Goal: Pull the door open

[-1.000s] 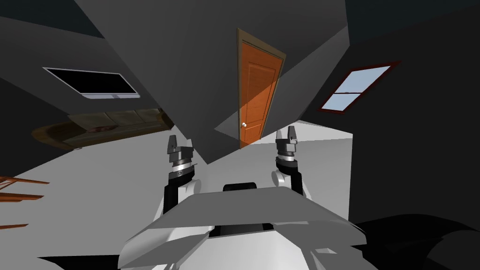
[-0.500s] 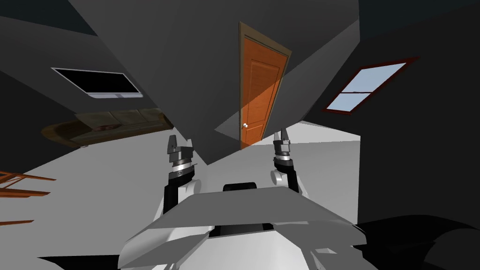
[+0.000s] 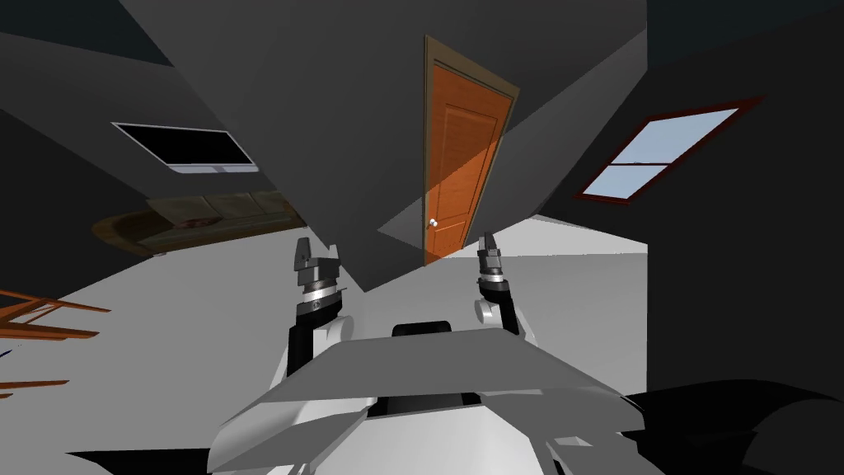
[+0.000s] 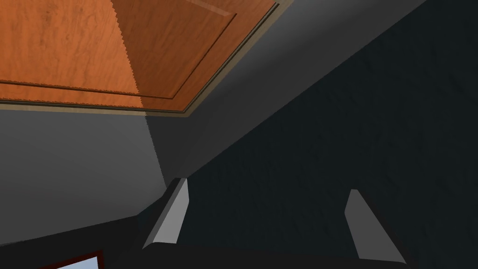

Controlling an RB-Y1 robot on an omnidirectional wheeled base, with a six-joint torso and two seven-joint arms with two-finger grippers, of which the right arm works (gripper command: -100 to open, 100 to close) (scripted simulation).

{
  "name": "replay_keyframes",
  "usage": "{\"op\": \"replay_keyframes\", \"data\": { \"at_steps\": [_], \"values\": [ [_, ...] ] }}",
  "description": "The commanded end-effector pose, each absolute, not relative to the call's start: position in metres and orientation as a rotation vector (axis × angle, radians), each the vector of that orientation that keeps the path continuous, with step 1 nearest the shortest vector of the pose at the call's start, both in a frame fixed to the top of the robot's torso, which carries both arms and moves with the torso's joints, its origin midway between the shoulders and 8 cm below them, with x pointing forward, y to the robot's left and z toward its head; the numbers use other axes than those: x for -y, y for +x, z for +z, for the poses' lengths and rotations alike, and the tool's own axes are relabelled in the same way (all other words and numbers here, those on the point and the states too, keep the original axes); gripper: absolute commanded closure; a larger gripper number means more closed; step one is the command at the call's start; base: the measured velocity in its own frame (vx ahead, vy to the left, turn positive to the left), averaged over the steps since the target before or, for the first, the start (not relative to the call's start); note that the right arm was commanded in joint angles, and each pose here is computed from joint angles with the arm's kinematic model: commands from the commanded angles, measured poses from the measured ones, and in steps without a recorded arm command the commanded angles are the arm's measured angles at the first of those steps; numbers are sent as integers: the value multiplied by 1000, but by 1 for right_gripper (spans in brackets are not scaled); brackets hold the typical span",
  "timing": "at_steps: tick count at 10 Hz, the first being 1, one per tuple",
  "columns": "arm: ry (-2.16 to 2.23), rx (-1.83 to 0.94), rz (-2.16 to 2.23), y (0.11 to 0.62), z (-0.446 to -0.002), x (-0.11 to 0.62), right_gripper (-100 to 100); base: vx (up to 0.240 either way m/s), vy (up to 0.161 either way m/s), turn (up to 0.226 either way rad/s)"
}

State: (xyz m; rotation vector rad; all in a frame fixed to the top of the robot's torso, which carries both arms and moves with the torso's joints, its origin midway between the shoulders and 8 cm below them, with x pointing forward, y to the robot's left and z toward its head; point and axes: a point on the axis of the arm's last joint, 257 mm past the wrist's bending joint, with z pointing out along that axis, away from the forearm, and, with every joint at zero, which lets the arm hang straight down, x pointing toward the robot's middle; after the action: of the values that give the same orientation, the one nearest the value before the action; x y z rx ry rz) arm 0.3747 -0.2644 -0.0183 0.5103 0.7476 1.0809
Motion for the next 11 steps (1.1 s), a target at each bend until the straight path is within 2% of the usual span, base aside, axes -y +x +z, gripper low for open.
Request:
{"op": "replay_keyframes", "data": {
  "at_steps": [1,11],
  "values": [
    [499,-774,1048,382,-29,265,-100,100,-29,35],
    [426,-930,855,413,-95,269,-100,80,-22,46]
  ]
}}
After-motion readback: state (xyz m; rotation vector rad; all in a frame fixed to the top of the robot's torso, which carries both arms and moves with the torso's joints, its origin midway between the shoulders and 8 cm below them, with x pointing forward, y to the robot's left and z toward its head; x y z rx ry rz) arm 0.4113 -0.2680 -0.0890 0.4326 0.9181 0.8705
